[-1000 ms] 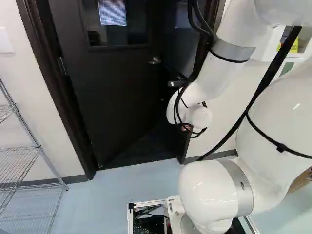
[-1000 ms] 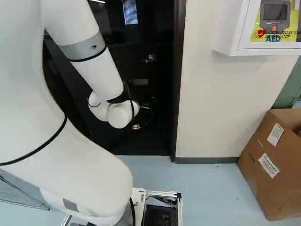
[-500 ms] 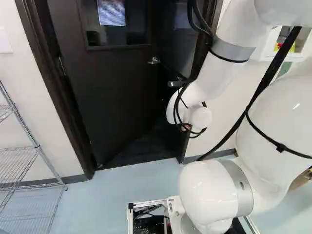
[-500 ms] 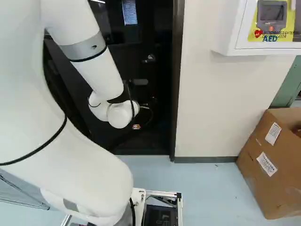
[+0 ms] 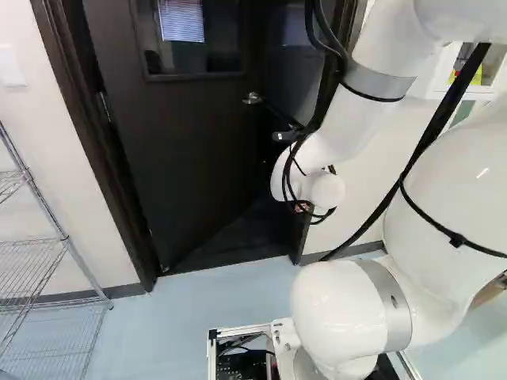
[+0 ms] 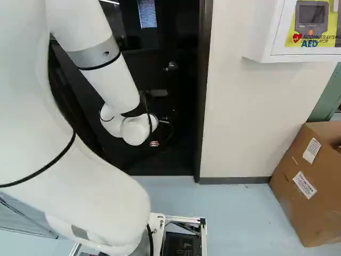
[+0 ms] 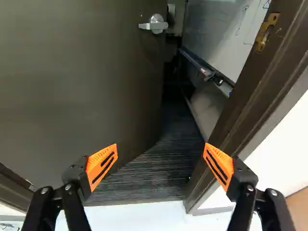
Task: Open the door and move inside
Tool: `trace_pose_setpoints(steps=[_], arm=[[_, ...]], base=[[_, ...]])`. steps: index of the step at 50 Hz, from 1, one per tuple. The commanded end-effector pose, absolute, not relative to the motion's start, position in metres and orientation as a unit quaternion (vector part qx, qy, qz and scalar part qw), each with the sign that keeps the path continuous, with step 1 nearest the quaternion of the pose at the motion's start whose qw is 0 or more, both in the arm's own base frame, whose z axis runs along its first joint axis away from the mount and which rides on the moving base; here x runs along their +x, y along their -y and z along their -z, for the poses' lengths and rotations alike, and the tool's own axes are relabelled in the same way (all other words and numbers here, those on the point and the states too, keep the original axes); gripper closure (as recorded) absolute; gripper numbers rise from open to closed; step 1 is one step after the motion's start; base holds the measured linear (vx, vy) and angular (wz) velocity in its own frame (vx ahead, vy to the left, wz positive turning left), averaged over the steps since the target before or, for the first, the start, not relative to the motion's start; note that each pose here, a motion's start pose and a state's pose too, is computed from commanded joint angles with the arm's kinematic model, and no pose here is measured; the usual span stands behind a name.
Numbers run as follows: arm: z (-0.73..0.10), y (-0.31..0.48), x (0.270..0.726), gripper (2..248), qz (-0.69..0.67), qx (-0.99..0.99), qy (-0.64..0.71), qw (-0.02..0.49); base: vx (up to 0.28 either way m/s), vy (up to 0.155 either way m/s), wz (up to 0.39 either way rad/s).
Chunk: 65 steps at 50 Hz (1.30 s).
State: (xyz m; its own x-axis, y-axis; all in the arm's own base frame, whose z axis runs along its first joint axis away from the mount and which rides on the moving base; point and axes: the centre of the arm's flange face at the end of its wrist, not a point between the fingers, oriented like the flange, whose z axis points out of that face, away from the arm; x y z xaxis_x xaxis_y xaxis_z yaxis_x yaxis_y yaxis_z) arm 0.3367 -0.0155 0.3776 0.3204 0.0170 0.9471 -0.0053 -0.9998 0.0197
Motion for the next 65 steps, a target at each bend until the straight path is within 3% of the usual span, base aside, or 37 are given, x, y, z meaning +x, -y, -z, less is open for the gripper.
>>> trace_pose_setpoints(steps=[27,65], arm=[[-0.3776,0.0155,0.3367,3,-0.583,0.812,-0.004,0.010],[-0.3776,0.0155,0.3367,3,-0.583,0.812,-0.004,0.010]], base=[[0.003,0.107,-0.020],[0.086,0.111,-0.080]])
